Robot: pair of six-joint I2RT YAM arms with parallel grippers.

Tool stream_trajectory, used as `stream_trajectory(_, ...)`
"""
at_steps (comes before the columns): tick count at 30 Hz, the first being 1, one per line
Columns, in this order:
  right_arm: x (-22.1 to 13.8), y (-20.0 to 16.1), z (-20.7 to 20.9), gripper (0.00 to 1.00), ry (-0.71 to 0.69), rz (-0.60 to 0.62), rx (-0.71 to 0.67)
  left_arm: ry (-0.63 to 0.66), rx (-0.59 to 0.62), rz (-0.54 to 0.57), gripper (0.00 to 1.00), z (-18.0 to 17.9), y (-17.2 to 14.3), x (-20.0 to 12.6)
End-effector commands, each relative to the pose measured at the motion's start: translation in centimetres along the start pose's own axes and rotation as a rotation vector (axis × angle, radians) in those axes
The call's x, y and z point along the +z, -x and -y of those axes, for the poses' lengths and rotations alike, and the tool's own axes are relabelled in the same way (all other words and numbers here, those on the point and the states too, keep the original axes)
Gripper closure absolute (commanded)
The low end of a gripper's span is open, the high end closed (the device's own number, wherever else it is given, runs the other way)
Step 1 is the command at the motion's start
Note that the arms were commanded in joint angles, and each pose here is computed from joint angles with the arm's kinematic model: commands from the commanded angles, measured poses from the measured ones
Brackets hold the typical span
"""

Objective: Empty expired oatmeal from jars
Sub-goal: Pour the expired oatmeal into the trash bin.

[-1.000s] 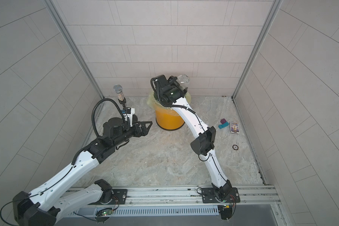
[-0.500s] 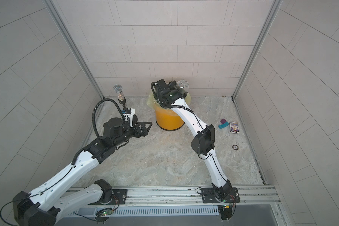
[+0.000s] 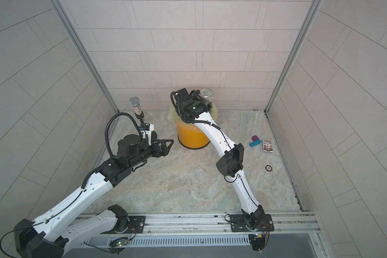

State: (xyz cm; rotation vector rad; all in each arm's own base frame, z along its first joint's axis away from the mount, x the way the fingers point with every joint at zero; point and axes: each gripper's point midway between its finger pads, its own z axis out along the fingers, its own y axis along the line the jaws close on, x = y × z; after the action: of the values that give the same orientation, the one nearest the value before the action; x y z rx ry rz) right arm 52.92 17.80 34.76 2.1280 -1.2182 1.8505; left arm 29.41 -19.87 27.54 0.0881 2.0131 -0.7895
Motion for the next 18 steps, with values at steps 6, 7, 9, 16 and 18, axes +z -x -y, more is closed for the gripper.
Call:
stream_trajectory(6, -0.1, -4.2, -1.1, 1.00, 0.022, -0.042, -0.017, -0.008, 0.001, 0.025, 0.01, 0.4, 0.8, -0.6)
stream_trajectory(7, -0.7, -4.6, 1.1, 1.00, -0.080, 0.014, 0.084, -0.005, 0.006, 0.025, 0.01, 0.3, 0.8, -0.6)
stream_trajectory(9, -0.3, -4.6, -1.0, 1.00, -0.002, -0.001, 0.054, 0.001, 0.006, 0.019, 0.01, 0.1, 0.6, -0.4)
stream_trajectory(16, -0.3, -3.0, -3.0, 1.00, 0.056, 0.058, 0.129, -0.001, -0.009, 0.013, 0.01, 0.0, 0.3, -0.1)
stream_trajectory(18, -0.5, -3.8, -0.7, 1.00, -0.035, 0.104, 0.270, -0.004, -0.009, 0.012, 0.01, 0.1, 0.3, -0.1)
